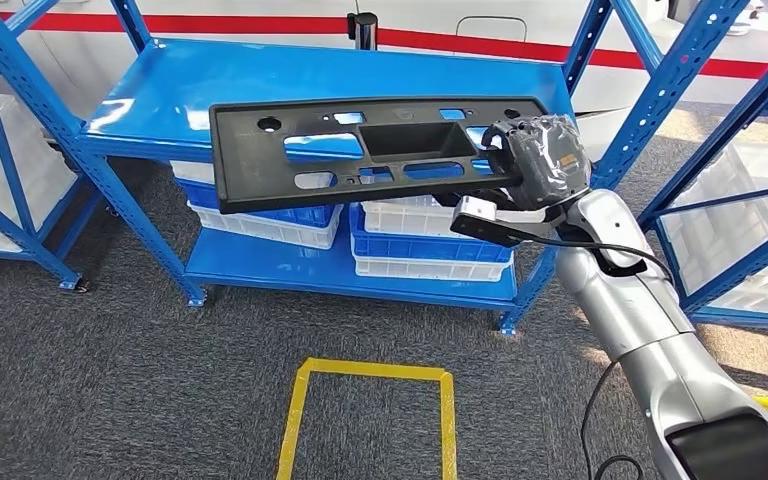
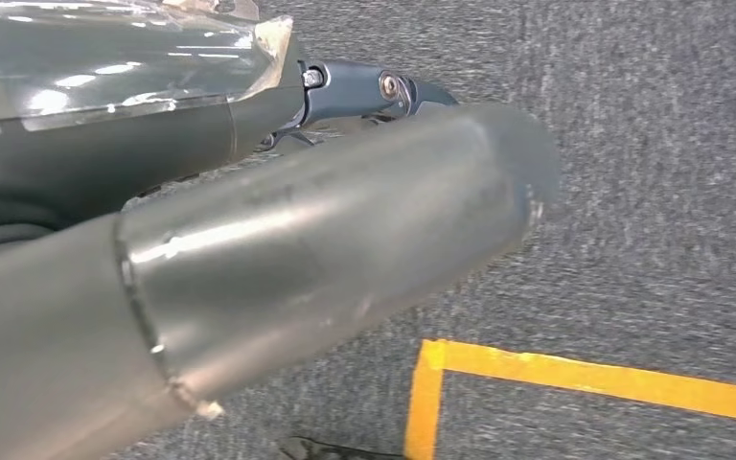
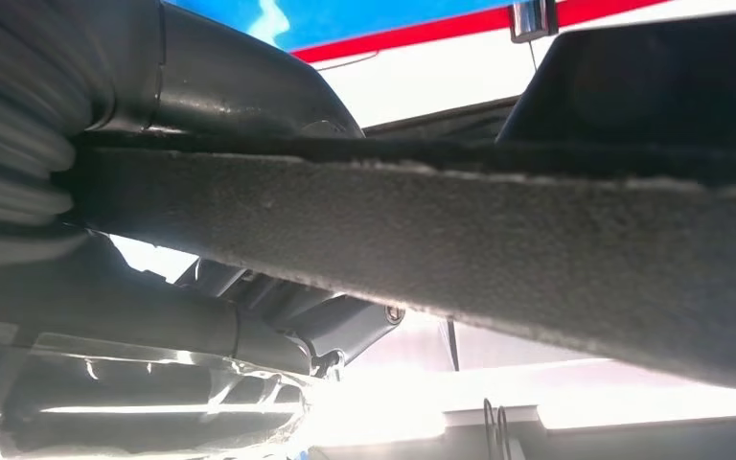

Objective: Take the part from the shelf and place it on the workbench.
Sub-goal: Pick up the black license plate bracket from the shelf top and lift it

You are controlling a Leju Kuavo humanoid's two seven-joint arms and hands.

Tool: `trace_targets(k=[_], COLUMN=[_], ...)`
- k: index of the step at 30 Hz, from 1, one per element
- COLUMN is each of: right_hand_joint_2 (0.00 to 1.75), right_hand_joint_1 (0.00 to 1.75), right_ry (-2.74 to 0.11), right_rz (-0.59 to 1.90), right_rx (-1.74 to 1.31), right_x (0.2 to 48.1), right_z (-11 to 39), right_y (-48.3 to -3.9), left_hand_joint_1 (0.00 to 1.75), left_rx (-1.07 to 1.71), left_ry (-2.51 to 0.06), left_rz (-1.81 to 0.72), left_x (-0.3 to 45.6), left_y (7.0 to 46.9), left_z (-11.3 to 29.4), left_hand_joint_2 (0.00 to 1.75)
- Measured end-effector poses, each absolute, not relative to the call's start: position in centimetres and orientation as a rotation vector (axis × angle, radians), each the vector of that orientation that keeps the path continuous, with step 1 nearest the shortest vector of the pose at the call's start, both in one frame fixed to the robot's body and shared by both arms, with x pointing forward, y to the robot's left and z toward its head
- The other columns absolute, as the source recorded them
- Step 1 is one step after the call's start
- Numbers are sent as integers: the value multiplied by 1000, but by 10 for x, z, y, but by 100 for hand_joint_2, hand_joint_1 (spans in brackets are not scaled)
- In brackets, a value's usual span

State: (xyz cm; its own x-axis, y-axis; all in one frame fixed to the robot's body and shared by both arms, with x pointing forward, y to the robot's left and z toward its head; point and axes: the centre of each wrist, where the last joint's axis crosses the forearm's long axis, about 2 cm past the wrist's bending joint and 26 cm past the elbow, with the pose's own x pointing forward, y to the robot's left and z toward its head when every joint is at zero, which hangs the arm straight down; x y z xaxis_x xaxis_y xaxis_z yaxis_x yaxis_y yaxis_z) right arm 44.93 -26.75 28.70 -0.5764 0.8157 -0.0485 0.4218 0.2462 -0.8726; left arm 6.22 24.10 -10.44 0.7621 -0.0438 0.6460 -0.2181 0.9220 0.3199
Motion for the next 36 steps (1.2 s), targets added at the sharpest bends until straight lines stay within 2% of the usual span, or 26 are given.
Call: trace_targets(k=[36], right_hand_joint_2=[175], right_hand_joint_1=[169], right_ry=[-2093], right_rz=[1272], right_rx=[-1152], right_x=[448], right_z=[290], right_y=[-272], left_hand_joint_1=[0], left_rx=[375], left_ry=[-708], left_rz=[97], left_x=[61], left_y=[236], left_z=[-104], left_hand_joint_2=[0])
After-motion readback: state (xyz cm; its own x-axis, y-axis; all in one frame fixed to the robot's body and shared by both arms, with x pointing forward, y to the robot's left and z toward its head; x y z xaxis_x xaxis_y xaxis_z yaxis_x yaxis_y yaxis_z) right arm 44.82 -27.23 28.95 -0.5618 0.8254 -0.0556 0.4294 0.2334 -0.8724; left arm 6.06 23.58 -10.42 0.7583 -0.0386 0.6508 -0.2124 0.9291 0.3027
